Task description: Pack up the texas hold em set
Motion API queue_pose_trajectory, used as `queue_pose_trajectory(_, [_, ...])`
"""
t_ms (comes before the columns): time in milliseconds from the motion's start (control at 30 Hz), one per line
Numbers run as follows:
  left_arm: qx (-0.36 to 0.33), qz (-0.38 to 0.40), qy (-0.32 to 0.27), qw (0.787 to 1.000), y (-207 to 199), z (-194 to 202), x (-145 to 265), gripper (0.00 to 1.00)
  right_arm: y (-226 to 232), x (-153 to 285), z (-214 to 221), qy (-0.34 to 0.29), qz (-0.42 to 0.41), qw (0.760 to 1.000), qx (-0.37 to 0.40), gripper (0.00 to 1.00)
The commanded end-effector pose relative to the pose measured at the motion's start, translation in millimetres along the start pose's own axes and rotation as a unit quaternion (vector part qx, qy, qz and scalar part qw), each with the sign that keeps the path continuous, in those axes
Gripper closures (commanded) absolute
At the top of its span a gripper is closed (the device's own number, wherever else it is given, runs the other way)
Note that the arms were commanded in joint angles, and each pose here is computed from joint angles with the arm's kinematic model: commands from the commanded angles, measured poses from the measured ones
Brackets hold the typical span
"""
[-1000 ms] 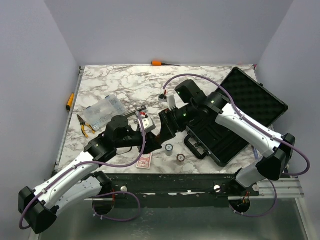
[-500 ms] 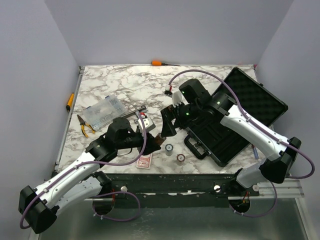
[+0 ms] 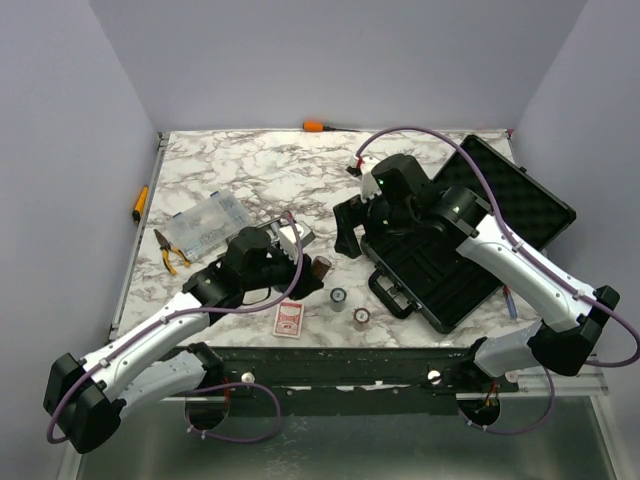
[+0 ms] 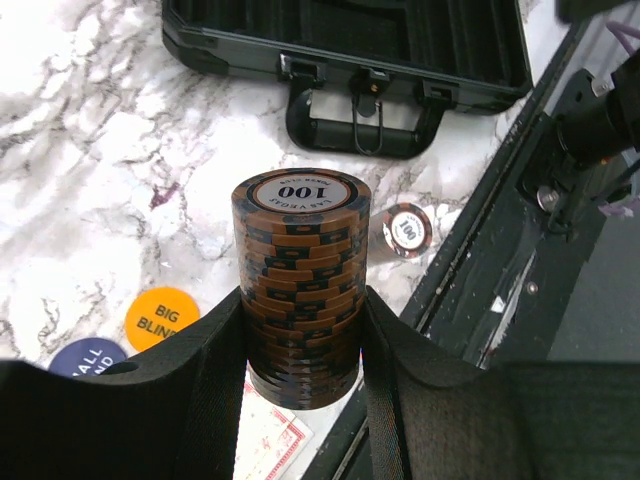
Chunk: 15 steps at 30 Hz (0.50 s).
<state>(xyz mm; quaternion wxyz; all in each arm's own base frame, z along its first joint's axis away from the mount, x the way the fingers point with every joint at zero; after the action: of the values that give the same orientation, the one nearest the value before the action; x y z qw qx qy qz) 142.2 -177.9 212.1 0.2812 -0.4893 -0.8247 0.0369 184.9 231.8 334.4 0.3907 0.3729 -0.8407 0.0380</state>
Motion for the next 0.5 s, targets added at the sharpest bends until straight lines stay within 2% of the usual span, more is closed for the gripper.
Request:
queue_pose_trajectory(0, [-0.001,-0.024,-0.06,0.998,-5,-43,2,1.0,-8,6,-2,-0.027,0.052,0.998,0.014,0.01])
queue_pose_trajectory(167, [0.011,-0.05,-0.062,0.997,-1,-59,-4,1.0,-23,14,-9,-0.049,0.145,0.988,0.006,0.0])
queue_pose_trajectory(467, [0.075,-0.072,-0.026,0.994,-11,-104,-17,1.0,-23,38,-15,-0.09,0.162,0.983,-0.009,0.0])
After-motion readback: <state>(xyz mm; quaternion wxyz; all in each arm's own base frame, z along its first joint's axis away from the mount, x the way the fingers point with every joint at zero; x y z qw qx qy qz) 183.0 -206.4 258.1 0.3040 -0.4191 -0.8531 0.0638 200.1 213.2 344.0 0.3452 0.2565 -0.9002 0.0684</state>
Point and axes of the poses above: each gripper's point midway between its finger pads, its own x axis back along the fingers, its own y axis along the line the jaws close on, z = x × y, the point moved 9 cm from there along x, back along the fingers, and after that the axes turned 1 degree about x, right-handed, at the moved point
